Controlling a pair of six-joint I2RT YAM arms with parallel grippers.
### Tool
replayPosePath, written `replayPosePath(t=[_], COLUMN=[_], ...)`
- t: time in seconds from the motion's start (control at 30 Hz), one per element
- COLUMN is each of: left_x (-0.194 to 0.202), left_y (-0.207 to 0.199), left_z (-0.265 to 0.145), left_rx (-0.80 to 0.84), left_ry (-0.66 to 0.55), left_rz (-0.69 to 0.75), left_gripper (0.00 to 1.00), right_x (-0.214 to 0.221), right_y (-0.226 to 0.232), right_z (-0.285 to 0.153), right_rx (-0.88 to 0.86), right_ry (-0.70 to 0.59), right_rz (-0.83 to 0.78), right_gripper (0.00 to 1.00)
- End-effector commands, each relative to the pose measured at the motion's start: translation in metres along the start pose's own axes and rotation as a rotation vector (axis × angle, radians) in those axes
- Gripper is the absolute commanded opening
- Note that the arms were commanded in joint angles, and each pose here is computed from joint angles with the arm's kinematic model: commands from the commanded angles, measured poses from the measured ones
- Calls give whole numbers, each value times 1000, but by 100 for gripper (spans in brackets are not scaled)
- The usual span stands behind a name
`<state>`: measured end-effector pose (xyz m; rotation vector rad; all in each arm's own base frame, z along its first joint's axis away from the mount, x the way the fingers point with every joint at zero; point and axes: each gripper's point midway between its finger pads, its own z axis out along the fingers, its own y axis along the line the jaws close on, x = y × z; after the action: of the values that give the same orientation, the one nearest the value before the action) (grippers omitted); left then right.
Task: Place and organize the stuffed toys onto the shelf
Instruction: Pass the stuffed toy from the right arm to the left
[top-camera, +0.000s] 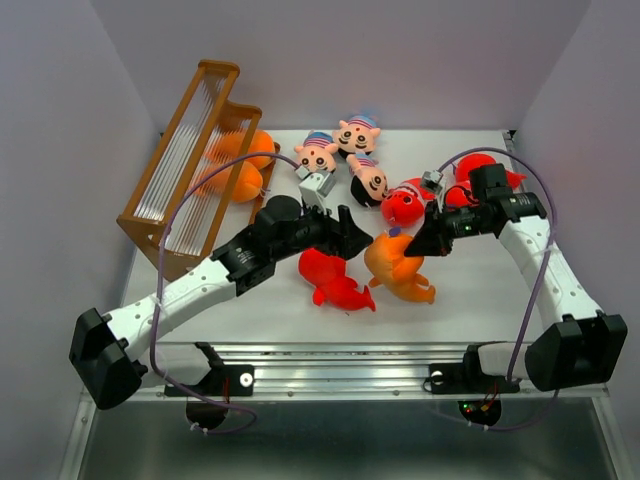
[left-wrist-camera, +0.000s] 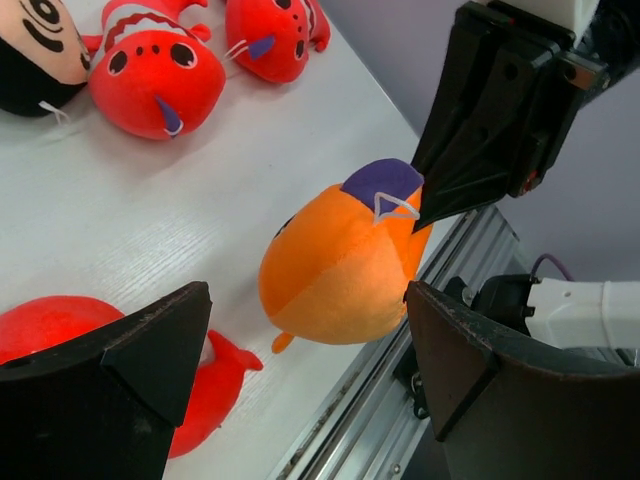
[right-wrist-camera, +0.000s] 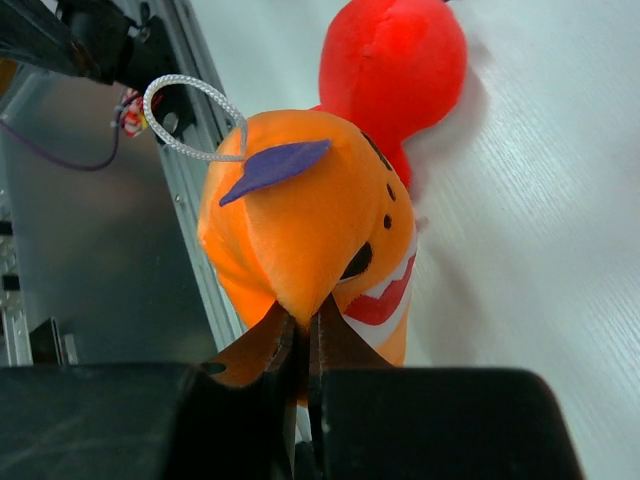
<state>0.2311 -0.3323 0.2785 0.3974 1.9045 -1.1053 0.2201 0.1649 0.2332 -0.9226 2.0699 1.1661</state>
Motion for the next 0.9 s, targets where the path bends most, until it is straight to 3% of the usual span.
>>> replayPosePath(t=[0.0, 0.17, 0.37, 0.53, 0.87], left_x=[5, 31, 22, 19, 1], left_y=[-21, -28, -35, -43, -45], left_z=[-7, -5, -19, -8, 32], left_rx=[76, 107, 174, 158, 44], left_ry=[3, 23, -161, -203, -247], left_rz=[89, 130, 21, -34, -78], left_gripper=[90, 91, 92, 92, 94], right_x=[-8, -32, -77, -107, -120], right_y=[20, 17, 14, 6, -8], right_z=[2, 0, -12, -18, -21], right_rx=[-129, -93, 26, 105, -6], right_ry=[-3, -67, -178, -248, -310], right_rz=[-51, -40, -2, 146, 418], right_gripper=[1, 1, 1, 1, 1])
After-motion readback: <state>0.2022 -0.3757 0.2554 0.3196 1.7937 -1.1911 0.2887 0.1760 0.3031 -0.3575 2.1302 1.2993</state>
